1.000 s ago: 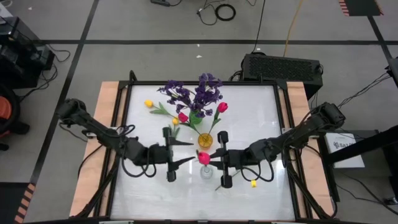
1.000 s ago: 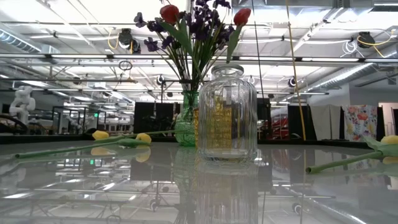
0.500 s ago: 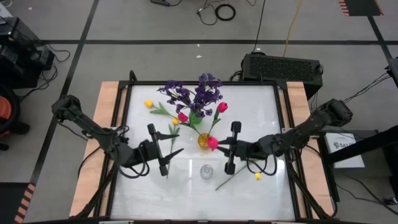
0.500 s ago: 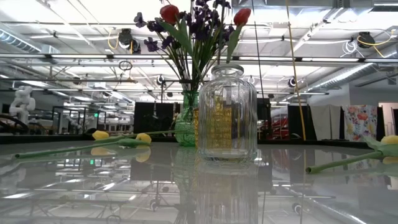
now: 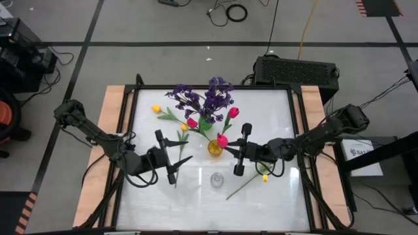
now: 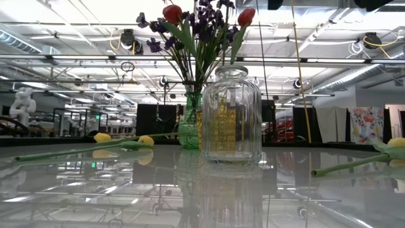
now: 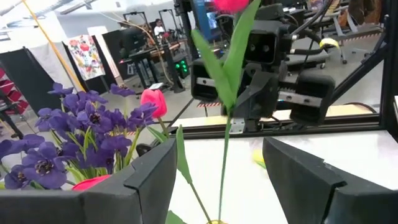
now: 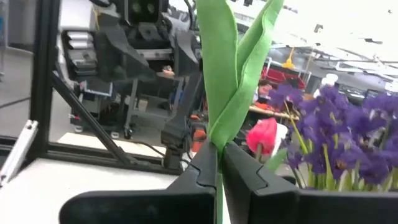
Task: Sort flowers into vase by color
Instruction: Put the pink flower into the yellow vase
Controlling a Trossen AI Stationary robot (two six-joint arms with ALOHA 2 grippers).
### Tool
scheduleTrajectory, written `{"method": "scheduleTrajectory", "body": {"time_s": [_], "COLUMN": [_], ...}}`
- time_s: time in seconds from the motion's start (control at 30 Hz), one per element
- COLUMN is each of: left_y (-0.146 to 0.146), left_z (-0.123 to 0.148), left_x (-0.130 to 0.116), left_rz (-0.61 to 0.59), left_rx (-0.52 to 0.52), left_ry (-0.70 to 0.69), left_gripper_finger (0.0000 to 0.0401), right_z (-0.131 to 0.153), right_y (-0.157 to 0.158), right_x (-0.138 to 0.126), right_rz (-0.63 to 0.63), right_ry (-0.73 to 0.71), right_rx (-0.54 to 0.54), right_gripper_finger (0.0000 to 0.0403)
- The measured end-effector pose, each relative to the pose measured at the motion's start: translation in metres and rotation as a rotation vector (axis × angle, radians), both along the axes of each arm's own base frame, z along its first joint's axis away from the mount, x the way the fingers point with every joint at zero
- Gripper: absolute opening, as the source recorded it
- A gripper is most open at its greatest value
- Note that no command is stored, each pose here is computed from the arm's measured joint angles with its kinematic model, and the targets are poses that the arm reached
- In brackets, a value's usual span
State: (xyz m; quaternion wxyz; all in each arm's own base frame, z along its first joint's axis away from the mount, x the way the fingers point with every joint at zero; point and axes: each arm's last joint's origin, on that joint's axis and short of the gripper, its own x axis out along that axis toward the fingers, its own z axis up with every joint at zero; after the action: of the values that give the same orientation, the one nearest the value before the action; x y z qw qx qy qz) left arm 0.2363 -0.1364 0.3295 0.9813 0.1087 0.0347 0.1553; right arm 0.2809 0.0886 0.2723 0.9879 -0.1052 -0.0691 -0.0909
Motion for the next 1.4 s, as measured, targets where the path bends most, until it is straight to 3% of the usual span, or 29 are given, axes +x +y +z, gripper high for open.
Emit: {"method": "scheduleTrajectory", "body": {"time_s": [1.4], "left_y": [0.000], "left_z": [-0.001], "left_x": [0.000], "left_rz": [-0.001], "left_rx": [0.013], "left_ry": [0.009], "left_gripper_finger": [0.0244], "right_z": [-0.020], "right_y": [-0.011], "right_x": [0.014], "right_rz": [-0.003], "right_ry": [0.087], "right_rx": [-0.022], "right_gripper_finger": [0.0000]}}
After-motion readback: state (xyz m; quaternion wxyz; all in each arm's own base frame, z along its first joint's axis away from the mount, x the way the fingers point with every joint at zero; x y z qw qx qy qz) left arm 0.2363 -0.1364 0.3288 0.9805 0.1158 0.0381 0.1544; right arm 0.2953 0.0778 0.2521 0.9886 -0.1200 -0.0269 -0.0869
